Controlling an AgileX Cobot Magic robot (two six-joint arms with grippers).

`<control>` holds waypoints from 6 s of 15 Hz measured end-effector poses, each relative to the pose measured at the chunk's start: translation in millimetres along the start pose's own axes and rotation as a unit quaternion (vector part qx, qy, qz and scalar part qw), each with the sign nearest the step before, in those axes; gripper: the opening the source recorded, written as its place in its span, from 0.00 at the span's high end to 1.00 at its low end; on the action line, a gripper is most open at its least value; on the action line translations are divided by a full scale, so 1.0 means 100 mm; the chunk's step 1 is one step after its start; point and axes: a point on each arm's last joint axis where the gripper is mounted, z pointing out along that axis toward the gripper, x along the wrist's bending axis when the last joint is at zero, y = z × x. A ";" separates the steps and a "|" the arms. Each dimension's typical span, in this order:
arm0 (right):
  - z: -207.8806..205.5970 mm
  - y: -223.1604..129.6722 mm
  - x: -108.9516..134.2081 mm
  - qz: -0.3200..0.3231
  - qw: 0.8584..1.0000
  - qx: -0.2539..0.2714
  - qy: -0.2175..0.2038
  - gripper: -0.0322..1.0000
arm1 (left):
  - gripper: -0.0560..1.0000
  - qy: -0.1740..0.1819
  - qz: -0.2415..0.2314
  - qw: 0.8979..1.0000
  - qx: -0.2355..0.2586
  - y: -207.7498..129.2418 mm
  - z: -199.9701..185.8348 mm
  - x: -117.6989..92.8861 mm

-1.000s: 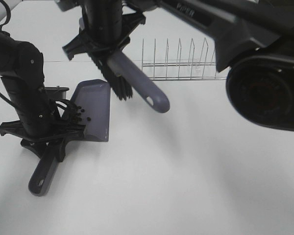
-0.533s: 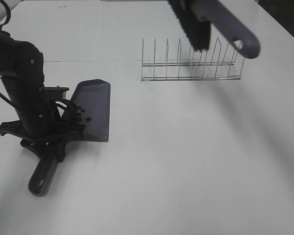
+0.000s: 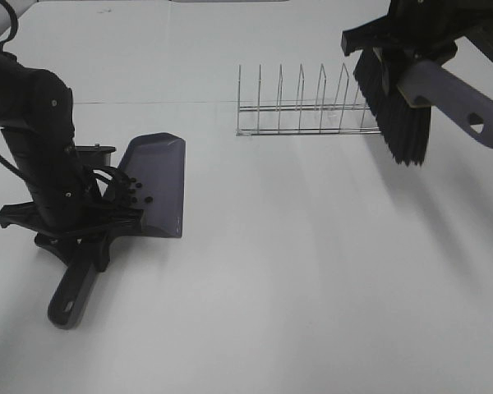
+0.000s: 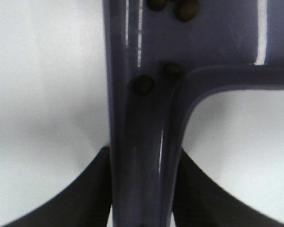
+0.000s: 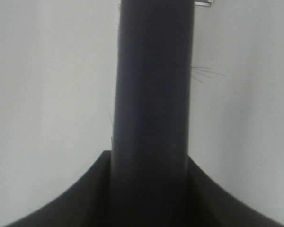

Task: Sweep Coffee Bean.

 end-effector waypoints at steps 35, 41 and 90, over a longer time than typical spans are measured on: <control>1.06 0.74 0.05 0.024 0.994 -0.106 -0.004 0.28 | 0.62 -0.001 -0.001 1.000 0.000 0.00 0.00 0.00; 0.32 0.68 -0.11 0.029 0.994 -0.103 -0.022 0.26 | 0.62 -0.002 0.000 1.000 0.000 0.00 0.00 0.00; -1.14 -4.00 -0.66 -0.090 0.957 -0.259 0.089 0.26 | 0.30 -0.130 0.242 0.894 -0.355 -3.36 -1.61 0.73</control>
